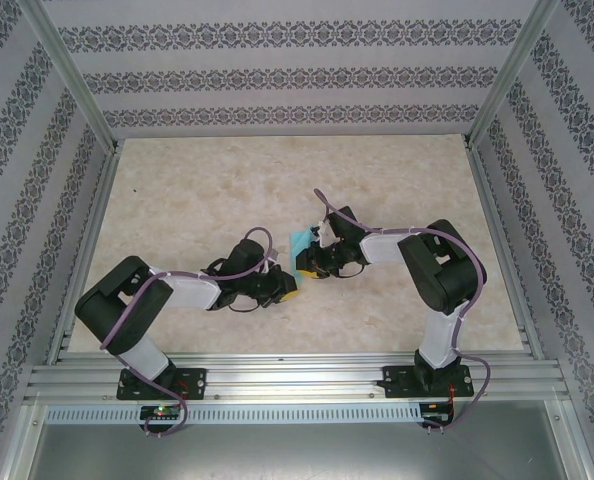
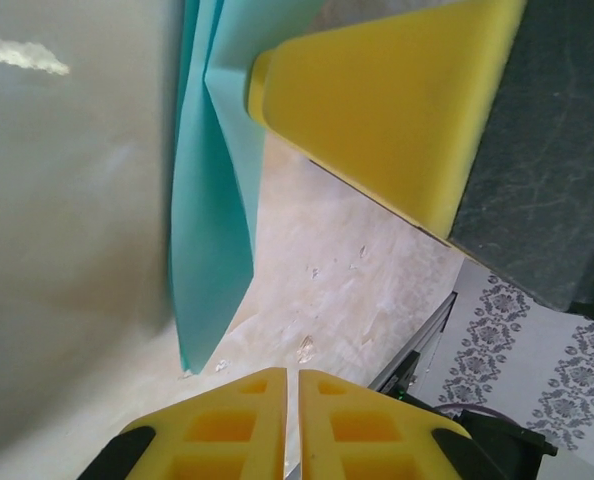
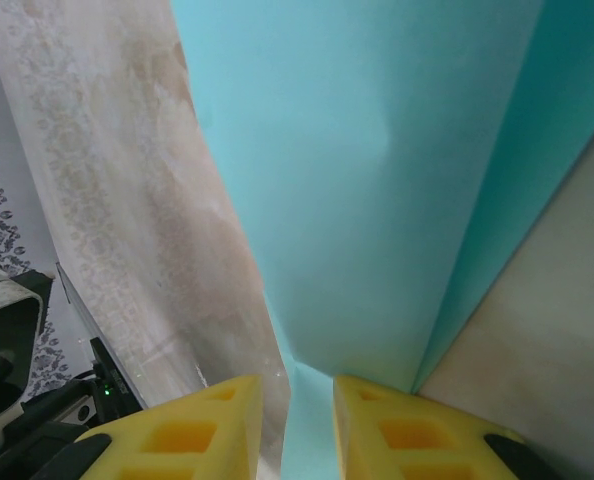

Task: Fold a paper plane with a square sheet of paper (fold left side to right side)
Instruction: Fold the wing for the fifth time at the center of the table.

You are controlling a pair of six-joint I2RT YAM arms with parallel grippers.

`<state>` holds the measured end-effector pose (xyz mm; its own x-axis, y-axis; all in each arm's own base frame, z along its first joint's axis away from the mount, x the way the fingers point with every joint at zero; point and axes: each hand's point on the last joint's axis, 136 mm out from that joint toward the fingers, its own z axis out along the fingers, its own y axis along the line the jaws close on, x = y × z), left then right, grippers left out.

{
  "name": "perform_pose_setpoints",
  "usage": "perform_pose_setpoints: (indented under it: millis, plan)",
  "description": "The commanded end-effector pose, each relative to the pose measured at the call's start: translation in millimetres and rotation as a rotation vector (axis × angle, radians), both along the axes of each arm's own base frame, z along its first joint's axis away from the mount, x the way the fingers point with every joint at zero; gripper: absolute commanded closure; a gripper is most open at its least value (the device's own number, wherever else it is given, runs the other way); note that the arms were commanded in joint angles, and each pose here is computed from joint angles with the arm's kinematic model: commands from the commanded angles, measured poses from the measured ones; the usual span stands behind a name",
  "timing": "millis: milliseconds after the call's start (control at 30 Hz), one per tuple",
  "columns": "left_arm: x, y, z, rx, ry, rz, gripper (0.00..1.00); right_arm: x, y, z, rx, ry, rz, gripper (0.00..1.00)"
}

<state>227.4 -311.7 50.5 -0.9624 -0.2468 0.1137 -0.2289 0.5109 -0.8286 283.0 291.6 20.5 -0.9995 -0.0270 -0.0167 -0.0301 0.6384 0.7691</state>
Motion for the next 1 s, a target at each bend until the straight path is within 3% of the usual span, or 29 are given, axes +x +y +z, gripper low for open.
perform_pose_setpoints:
  millis: [0, 433, 967]
  plan:
    - [10.7, -12.6, 18.5, -0.063, -0.047, 0.023, 0.87, -12.4, -21.4, -42.7, -0.145, 0.091, -0.044, 0.73]
    - [26.9, -19.1, 4.7, 0.002, -0.049, 0.028, 0.90, -12.8, -22.1, -43.7, -0.145, 0.091, -0.044, 0.73]
    - [15.1, -2.6, -30.4, 0.101, 0.063, 0.051, 0.92, -12.6, -23.3, -44.2, -0.146, 0.092, -0.046, 0.73]
